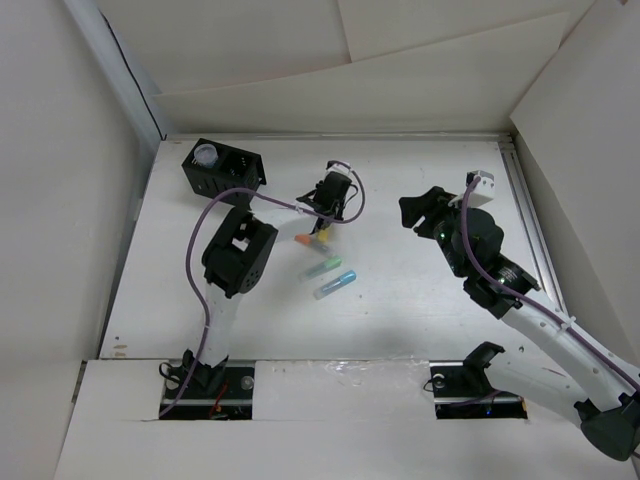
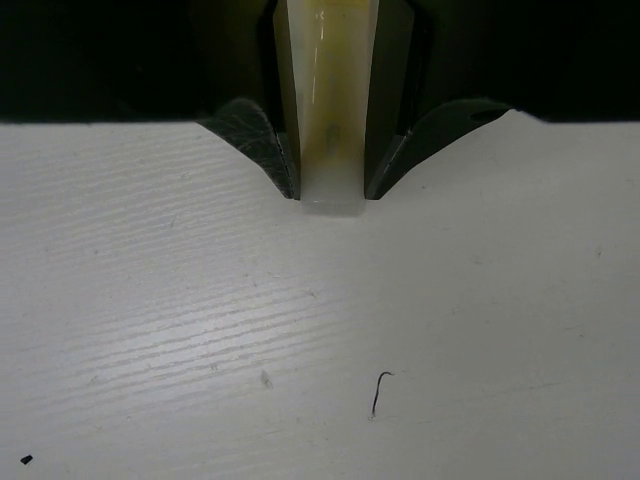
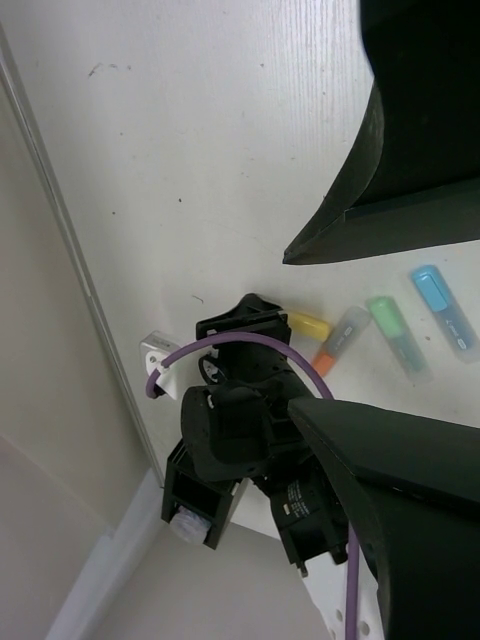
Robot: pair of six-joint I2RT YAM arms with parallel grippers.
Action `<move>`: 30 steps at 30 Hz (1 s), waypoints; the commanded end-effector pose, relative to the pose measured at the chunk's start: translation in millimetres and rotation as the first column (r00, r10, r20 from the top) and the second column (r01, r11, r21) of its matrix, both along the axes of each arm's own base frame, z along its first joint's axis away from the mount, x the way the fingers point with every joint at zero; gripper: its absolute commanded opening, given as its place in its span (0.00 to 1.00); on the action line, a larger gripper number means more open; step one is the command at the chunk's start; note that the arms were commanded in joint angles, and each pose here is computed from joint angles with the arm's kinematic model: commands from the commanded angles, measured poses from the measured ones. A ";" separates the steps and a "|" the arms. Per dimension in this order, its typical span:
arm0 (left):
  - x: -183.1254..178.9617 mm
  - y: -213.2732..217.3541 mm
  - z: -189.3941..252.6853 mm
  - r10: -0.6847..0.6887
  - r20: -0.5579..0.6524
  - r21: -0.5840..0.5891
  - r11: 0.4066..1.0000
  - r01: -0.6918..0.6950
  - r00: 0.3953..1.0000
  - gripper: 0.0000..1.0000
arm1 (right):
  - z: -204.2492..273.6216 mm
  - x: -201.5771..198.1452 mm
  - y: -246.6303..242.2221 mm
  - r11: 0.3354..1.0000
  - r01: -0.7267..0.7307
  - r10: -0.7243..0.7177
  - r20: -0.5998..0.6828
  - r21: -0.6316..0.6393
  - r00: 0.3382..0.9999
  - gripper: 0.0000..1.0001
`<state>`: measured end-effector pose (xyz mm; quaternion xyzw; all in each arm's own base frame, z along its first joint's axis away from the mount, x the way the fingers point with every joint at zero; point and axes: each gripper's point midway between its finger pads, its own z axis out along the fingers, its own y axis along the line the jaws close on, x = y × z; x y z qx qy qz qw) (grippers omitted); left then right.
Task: Sort the stationery into containers
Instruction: Pick up the pen from the center of the board, then place the pen in the storage box.
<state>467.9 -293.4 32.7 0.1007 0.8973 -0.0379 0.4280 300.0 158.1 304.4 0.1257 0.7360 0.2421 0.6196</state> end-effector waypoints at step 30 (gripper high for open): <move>124.7 265.0 252.0 0.578 0.444 -0.378 0.814 -0.441 0.685 0.16 | 22.0 -0.7 2.5 0.999 -0.020 0.018 0.057 0.043 0.998 0.62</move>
